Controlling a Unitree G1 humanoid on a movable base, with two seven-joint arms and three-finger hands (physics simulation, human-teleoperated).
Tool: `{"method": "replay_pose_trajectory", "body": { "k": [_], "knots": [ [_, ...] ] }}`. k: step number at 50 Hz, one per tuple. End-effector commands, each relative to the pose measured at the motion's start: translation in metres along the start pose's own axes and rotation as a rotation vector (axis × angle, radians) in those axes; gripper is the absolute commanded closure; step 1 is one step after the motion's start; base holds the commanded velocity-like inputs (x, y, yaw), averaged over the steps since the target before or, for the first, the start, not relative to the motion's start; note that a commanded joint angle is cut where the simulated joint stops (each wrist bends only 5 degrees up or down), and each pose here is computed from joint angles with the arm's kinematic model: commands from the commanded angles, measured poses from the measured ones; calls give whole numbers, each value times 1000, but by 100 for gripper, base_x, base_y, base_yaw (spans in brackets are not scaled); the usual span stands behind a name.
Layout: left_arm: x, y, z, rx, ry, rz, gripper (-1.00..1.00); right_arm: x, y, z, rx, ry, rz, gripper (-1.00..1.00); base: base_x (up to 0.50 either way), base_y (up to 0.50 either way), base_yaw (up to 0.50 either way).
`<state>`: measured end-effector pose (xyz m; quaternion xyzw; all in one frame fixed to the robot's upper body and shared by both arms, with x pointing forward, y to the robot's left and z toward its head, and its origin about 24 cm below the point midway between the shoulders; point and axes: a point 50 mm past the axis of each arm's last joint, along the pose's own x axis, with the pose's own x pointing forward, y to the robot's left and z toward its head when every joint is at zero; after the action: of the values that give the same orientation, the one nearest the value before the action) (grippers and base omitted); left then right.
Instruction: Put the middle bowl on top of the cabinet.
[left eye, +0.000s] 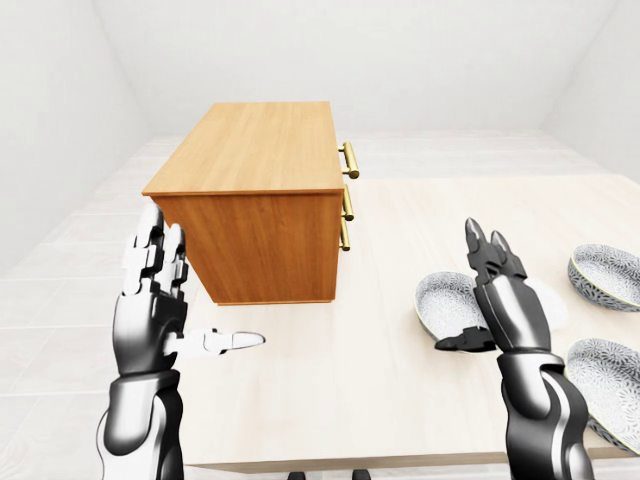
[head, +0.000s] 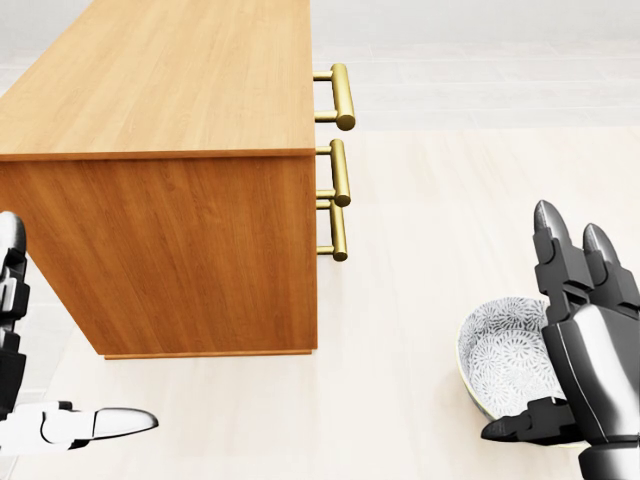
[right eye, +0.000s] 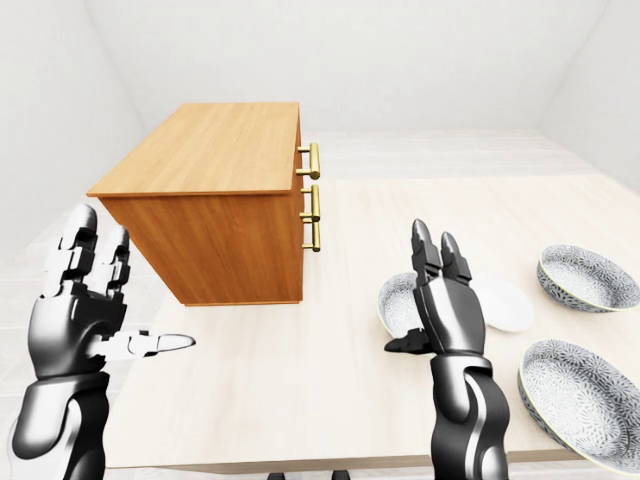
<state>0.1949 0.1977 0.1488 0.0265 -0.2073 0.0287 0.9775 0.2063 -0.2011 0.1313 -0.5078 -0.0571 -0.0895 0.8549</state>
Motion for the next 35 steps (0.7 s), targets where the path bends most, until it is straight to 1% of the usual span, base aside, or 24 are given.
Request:
{"method": "replay_pose_trajectory", "body": {
  "k": [1,5,6,11,20,22,27,31,35],
  "knots": [
    [3,0,-4,-3,10,4,-100,-10,2,-2,-60,1,-7,-100,0,0,0],
    [3,-1,-3,-2,8,1,-100,-19,4,0,-84,-9,5,-100,0,0,0],
    [4,-1,-3,-1,5,2,-100,-21,5,-1,-107,-5,-5,-100,0,0,0],
    [4,0,0,-3,-9,6,-100,-24,9,-1,-124,-6,8,-100,0,0,0],
    [4,1,2,1,-17,5,-100,-24,13,-4,-193,3,-3,-100,0,0,0],
    [3,1,2,0,-14,4,-100,-23,15,-5,-227,4,-19,-100,0,0,0],
    [3,1,3,1,-17,3,-100,-23,21,-10,-284,16,-5,-100,0,0,0],
    [2,2,2,0,-12,4,-100,-20,24,-14,-334,34,-19,-100,0,0,0],
    [1,2,1,-2,-6,4,-100,-19,30,-20,-373,46,-12,-100,0,0,0]
  ]
}}
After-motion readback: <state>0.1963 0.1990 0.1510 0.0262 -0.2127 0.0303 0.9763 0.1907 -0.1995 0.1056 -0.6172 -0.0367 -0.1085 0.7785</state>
